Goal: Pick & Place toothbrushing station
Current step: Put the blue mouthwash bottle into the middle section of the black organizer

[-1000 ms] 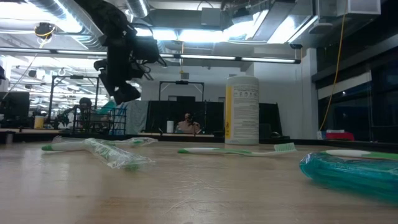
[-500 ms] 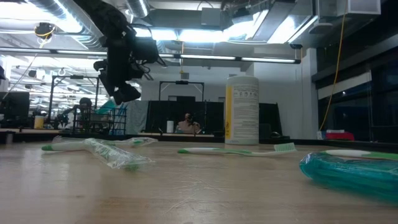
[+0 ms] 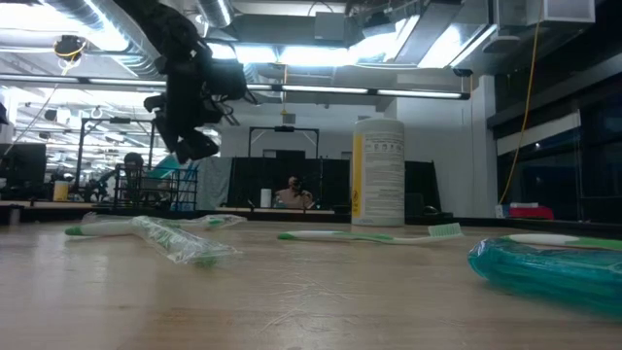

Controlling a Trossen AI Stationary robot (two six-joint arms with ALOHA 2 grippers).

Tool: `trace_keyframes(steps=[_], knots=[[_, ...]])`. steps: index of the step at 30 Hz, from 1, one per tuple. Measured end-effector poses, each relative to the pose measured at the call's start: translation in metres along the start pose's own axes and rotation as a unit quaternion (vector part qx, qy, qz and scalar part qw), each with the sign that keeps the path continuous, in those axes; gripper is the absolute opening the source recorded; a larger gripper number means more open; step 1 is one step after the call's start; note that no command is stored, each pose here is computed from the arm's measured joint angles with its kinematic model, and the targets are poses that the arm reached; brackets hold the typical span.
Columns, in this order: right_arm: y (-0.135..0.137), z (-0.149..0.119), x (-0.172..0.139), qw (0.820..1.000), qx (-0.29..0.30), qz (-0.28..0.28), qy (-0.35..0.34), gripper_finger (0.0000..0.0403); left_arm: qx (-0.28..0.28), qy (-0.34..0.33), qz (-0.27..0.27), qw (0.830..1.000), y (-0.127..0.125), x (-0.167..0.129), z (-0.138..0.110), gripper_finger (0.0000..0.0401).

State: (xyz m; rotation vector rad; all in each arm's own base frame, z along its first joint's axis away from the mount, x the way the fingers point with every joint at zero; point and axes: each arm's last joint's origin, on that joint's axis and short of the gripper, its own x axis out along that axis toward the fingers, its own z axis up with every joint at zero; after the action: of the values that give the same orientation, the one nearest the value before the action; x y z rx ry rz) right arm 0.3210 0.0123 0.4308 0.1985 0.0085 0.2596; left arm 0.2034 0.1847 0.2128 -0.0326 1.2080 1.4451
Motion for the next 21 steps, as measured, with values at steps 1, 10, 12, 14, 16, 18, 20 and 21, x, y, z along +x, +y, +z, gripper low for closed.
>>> trace_keyframes(steps=[1,10,12,14,16,18,20,21], knots=[[0.0,0.0,0.0,1.0,0.0,-0.002,-0.001,0.011,0.0,0.002,0.0,1.0,0.0,0.0,-0.001,0.0173],[0.002,0.0,0.001,1.0,0.008,-0.004,-0.001,0.011,0.006,0.001,0.009,1.0,-0.004,-0.01,-0.006,0.0084],[0.003,-0.001,0.001,1.0,0.009,-0.005,-0.001,0.011,0.005,0.0,0.01,1.0,-0.003,-0.014,-0.007,0.0075],[0.003,0.0,0.001,1.0,0.012,-0.007,-0.002,0.011,0.004,-0.006,0.007,1.0,-0.001,-0.019,-0.006,0.007],[0.003,0.0,0.001,1.0,0.013,-0.006,-0.005,0.011,-0.003,-0.011,0.006,1.0,0.004,-0.025,-0.005,0.0069],[0.003,0.001,0.001,1.0,0.015,-0.005,-0.008,0.011,-0.015,-0.016,0.005,1.0,0.011,-0.031,-0.005,0.0066],[0.003,0.002,0.001,1.0,0.02,-0.004,-0.013,0.011,-0.029,-0.019,0.004,0.999,0.018,-0.036,-0.006,0.0061],[0.003,0.002,0.001,1.0,0.022,-0.004,-0.016,0.011,-0.039,-0.023,0.003,0.999,0.022,-0.038,-0.007,0.0058]])
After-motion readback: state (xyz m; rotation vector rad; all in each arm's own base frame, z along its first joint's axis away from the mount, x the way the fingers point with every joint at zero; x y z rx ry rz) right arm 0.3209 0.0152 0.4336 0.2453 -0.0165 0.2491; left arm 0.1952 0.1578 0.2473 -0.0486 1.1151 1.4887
